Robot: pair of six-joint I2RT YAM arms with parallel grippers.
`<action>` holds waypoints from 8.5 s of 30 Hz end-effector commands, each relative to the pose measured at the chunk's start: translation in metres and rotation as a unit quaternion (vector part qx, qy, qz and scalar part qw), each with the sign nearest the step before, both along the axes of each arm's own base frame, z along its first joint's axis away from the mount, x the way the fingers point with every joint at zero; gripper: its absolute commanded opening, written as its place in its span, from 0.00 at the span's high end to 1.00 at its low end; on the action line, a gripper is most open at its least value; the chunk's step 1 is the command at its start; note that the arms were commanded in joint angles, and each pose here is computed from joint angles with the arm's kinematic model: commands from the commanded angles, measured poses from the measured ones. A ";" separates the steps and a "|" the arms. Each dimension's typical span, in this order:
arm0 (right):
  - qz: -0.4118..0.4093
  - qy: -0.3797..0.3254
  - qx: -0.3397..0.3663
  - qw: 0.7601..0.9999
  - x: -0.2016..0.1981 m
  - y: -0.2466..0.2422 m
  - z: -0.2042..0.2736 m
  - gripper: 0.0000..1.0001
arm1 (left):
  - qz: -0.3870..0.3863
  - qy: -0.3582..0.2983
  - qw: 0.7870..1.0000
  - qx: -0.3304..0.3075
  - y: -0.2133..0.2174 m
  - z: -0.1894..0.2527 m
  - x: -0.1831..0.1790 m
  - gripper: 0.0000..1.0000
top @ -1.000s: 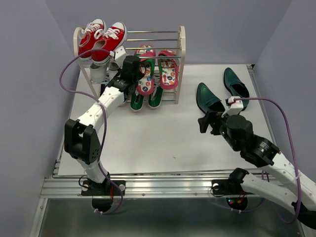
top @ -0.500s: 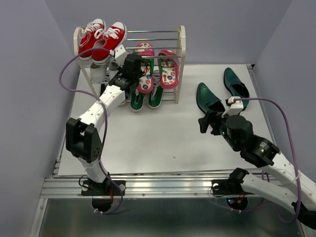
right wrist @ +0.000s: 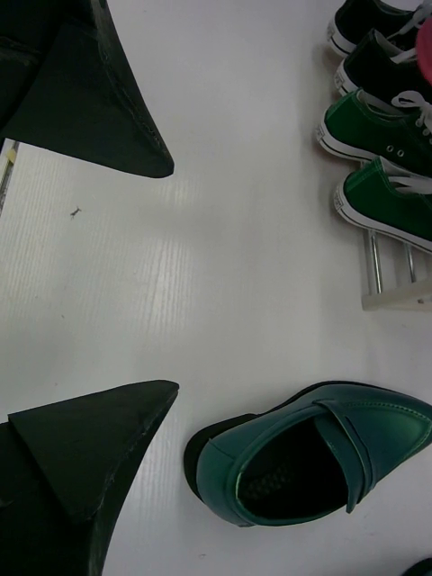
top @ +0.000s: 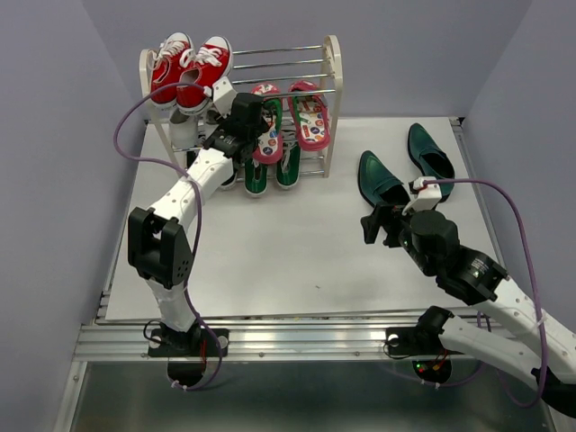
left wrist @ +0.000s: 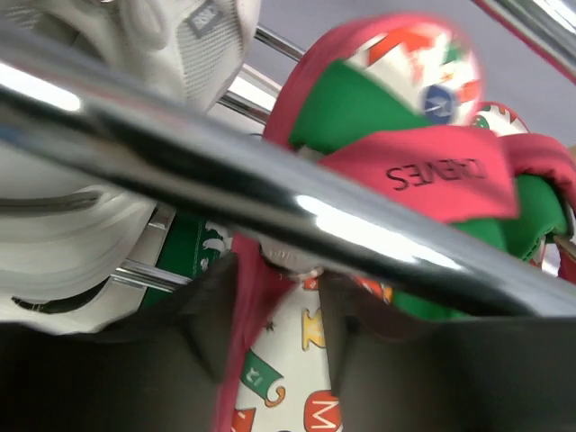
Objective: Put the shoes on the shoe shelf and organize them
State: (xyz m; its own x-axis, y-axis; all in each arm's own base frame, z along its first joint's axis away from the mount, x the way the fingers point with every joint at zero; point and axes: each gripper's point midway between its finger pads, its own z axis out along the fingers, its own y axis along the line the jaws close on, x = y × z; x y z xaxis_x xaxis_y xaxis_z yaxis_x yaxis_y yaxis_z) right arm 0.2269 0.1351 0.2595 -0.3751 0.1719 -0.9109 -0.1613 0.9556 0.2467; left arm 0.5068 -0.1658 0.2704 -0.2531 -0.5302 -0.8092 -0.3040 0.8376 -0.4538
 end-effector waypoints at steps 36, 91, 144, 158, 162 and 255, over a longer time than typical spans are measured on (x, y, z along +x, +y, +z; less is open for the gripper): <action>0.213 -0.011 0.030 0.976 0.124 0.245 0.002 0.31 | -0.007 0.053 0.994 -0.094 0.088 -0.029 -0.266 0.01; -0.089 0.150 -0.056 0.983 0.036 0.044 -0.071 0.00 | -0.090 0.098 0.985 -0.107 0.063 -0.065 -0.283 0.01; -0.038 0.301 0.121 0.945 0.078 0.024 -0.112 0.99 | -0.244 0.178 0.946 -0.117 -0.041 -0.102 -0.229 0.01; -0.043 0.278 0.150 0.948 0.047 0.085 -0.133 0.84 | -0.364 0.239 0.890 -0.135 -0.163 -0.117 -0.239 0.01; -0.093 0.260 0.137 0.951 0.049 0.063 -0.124 0.58 | -0.374 0.262 0.878 -0.141 -0.188 -0.125 -0.246 0.01; -0.416 0.029 -0.059 0.907 0.014 -0.133 -0.056 0.00 | -0.150 0.011 0.988 -0.021 0.012 0.174 -0.090 1.00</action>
State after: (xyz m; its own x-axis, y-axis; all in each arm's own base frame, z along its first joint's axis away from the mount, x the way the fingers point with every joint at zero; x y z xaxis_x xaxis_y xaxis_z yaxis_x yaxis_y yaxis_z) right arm 0.2406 0.0099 0.1949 -0.2639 0.3323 -0.9055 0.6090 0.7854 0.1108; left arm 0.4010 -0.1551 0.3544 -0.6327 -0.3831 -0.6731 -0.2023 0.9207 -0.3338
